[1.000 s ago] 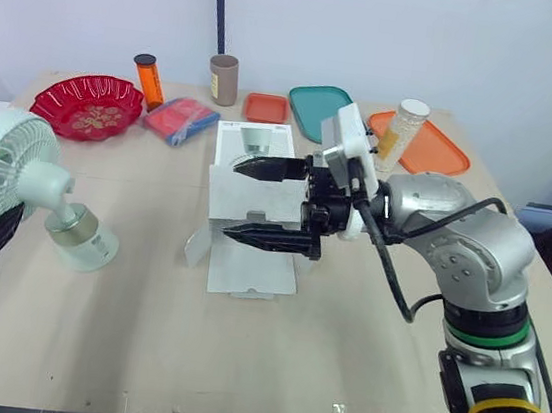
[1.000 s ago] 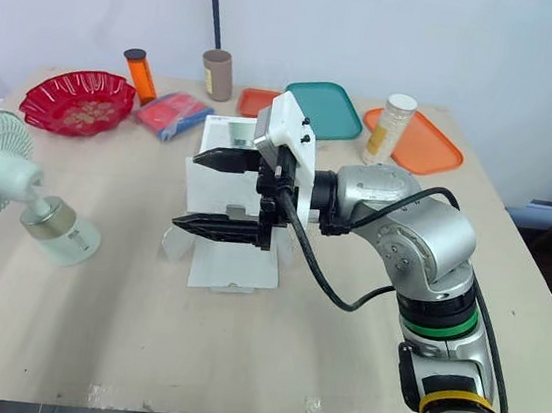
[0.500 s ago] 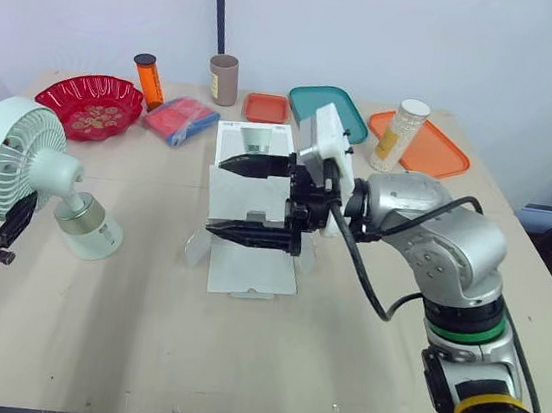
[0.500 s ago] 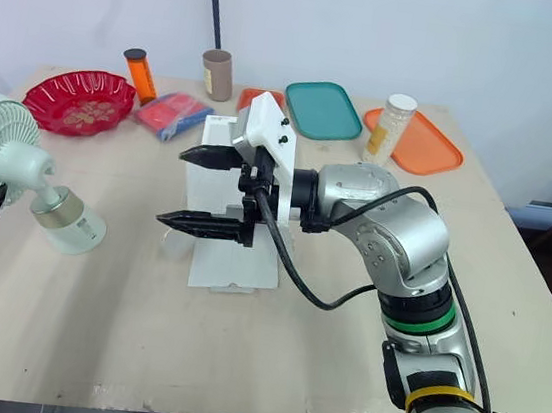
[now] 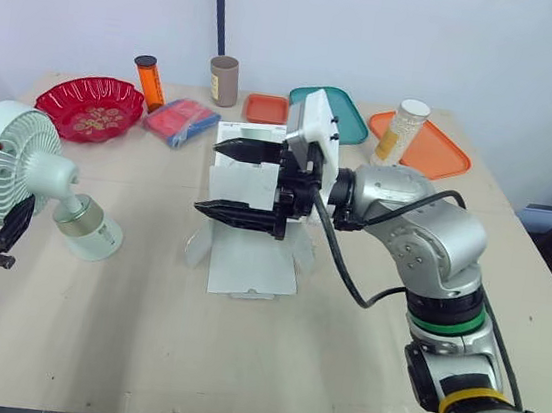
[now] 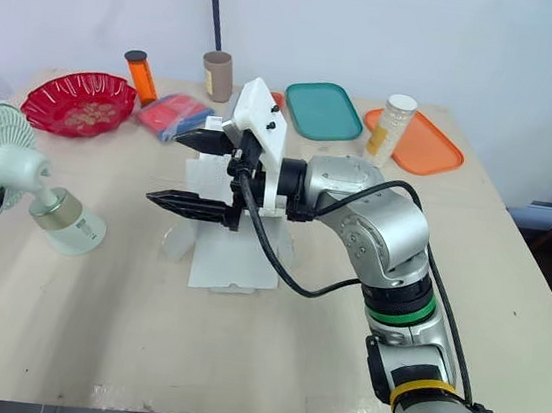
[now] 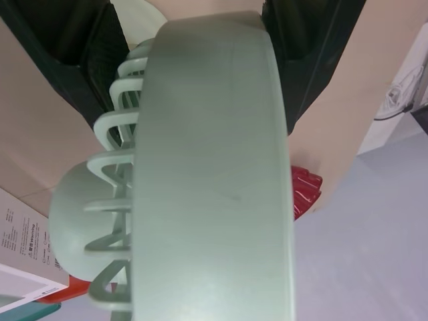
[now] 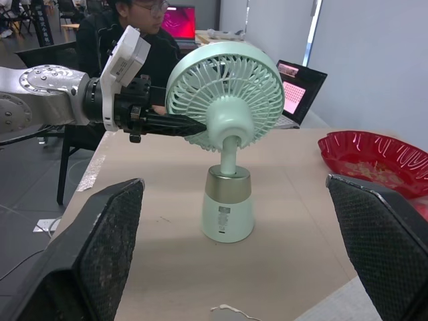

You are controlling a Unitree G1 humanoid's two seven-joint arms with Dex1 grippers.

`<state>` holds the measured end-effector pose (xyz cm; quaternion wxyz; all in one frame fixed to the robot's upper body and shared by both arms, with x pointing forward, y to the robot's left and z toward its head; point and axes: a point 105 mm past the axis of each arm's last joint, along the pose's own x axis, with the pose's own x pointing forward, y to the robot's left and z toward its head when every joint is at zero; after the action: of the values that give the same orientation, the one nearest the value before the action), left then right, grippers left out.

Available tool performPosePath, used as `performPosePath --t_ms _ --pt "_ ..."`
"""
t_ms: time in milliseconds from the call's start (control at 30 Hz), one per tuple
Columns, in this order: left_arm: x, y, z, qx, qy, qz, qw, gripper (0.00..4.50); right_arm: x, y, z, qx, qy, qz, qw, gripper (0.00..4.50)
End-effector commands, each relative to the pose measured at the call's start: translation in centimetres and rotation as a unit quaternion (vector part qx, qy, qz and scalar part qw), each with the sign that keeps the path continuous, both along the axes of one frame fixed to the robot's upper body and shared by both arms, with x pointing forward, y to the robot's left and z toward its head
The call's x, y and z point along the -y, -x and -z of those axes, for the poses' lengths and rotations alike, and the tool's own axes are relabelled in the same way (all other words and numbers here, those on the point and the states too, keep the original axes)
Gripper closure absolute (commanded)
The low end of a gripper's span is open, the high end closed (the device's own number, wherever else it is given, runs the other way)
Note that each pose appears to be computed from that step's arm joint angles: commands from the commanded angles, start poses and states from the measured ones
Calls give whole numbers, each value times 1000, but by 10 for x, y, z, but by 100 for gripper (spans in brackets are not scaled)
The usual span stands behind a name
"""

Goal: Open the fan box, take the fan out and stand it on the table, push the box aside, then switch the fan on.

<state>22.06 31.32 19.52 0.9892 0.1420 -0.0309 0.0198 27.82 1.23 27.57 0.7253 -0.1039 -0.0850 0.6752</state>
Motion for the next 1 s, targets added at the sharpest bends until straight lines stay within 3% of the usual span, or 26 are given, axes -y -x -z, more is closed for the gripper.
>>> performPosePath --t_ms 33,133,400,700,1000 --pt "-3 1 8 -18 24 -7 1000 85 -4 5 -13 29 -11 -7 999 0" --pt "-4 1 9 -20 24 -10 999 5 -5 5 -12 29 -11 -8 999 0" --pt "-5 1 8 -19 19 -6 1000 5 -5 5 -10 27 -10 -10 1000 0" --pt "2 17 12 -29 68 5 997 5 -6 8 -8 26 -11 -18 999 0" --pt "4 18 9 -30 64 5 997 5 -7 9 -8 24 -15 -23 999 0"
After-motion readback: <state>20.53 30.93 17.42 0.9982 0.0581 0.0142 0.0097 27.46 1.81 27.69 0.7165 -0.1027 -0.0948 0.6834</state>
